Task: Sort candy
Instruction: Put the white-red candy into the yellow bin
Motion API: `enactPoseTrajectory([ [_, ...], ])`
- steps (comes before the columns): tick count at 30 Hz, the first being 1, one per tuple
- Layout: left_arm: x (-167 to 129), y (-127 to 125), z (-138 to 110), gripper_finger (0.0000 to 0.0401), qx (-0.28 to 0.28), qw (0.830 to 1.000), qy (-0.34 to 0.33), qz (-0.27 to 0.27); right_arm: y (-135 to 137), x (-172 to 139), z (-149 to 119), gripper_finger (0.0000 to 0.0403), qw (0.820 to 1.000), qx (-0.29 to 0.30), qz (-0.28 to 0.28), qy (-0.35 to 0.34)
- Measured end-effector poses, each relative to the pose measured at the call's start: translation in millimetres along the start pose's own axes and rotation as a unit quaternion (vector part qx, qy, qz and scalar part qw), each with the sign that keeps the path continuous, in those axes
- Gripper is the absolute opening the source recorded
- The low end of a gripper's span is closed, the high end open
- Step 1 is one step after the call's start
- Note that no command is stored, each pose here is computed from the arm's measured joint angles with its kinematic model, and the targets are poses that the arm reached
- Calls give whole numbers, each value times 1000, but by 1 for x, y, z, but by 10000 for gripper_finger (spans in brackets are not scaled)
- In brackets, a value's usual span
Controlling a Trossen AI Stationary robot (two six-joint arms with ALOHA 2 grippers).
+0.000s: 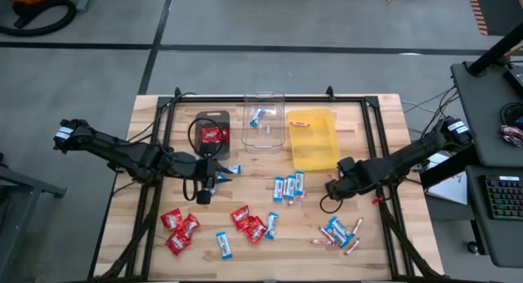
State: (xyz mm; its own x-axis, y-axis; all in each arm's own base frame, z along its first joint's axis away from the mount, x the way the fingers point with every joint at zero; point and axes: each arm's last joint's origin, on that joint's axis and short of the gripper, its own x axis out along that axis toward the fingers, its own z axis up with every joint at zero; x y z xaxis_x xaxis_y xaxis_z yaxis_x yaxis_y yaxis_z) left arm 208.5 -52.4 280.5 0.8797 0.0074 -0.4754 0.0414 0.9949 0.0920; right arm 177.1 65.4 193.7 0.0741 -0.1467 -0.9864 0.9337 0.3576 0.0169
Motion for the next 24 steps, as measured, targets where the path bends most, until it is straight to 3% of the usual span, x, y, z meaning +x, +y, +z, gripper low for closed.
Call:
enactPoseTrajectory([
  [10,0,0,4,86,2,1000,-19,-1,27,-51,44,8,984,-61,65,-152],
  [16,0,0,4,86,2,1000,-21,-1,26,-66,93,8,972,-119,52,-198],
  [24,0,0,3,86,3,1000,-17,-1,3,-57,160,8,955,-198,1,-221],
])
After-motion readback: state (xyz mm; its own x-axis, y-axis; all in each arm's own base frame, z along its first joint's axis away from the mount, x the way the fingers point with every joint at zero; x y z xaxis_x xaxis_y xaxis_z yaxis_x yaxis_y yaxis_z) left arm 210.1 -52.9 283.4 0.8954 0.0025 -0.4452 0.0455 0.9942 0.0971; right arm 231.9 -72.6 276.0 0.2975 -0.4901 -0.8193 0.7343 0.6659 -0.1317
